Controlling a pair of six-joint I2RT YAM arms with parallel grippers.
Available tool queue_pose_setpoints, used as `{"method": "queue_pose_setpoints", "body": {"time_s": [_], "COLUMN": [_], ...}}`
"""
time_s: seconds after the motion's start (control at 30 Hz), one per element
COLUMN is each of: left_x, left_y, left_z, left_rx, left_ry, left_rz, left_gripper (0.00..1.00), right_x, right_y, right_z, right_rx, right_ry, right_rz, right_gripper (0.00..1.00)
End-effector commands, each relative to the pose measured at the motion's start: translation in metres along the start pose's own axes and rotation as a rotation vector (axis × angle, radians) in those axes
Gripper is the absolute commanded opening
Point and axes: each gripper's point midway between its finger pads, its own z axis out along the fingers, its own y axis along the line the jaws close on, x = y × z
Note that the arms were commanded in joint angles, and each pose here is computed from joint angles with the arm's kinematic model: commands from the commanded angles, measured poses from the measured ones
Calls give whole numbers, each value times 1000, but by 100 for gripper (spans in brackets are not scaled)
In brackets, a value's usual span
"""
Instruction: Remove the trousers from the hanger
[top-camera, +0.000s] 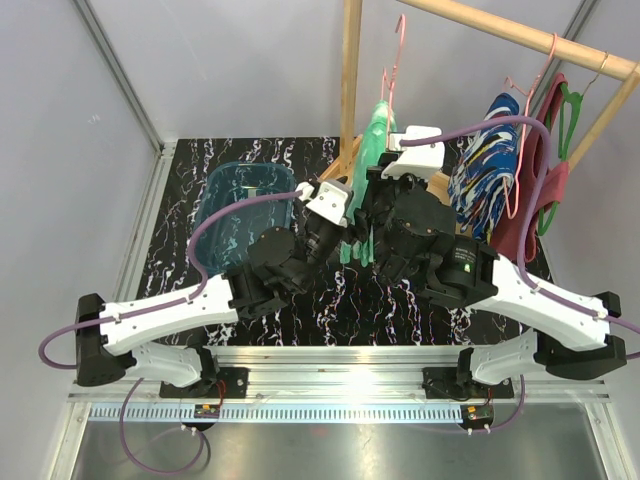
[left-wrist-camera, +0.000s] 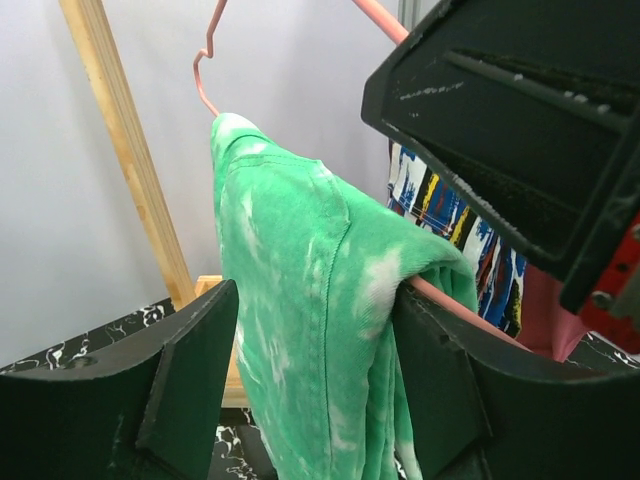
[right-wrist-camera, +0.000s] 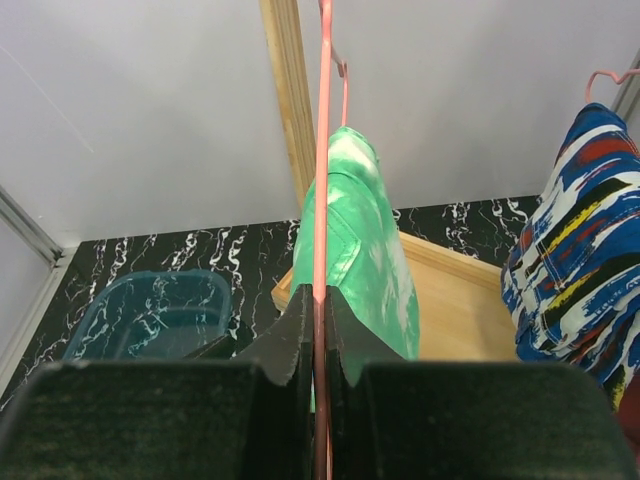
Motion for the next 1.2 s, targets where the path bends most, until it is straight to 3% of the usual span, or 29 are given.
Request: {"method": "queue_pose_setpoints", "body": {"time_s": [0.0, 0.3, 0.57, 0.73, 0.77, 0.83, 0.93, 1.03, 1.1, 1.17], "left_x": [-4, 14, 20, 19, 16, 13, 7, -7, -17, -30], "left_y": [-2, -24, -17, -12, -13, -12, -11, -8, -3, 6], "left_z": [10, 9, 15, 20, 20, 22, 22, 22, 20, 17], "left_rx": [-12, 71, 1, -44, -47, -52, -63, -72, -85, -117], "left_ry": [-32, 0, 4, -13, -22, -33, -51, -84, -101, -128], "left_rz": [-15, 34, 62, 63, 55, 38, 10, -22, -43, -73], "left_gripper": [66, 68, 66, 69, 61, 31, 27, 17, 0, 0], "right_x": [-31, -37, -35, -36, -35, -37, -35, -30, -21, -4], "right_y": [8, 4, 3, 7, 7, 6, 4, 3, 2, 2], "right_z": [-7, -8, -10, -14, -14, -16, -16, -16, -16, -16], "right_rx": [-78, -84, -102, -159, -164, -178, -176, -173, -166, -158], "right_ry": [-27, -30, -20, -4, -2, -2, 0, 6, 13, 31], "right_rz": [186, 199, 188, 272, 274, 288, 282, 269, 254, 212], "right_gripper": [0, 0, 0, 0, 0, 0, 0, 0, 0, 0]}}
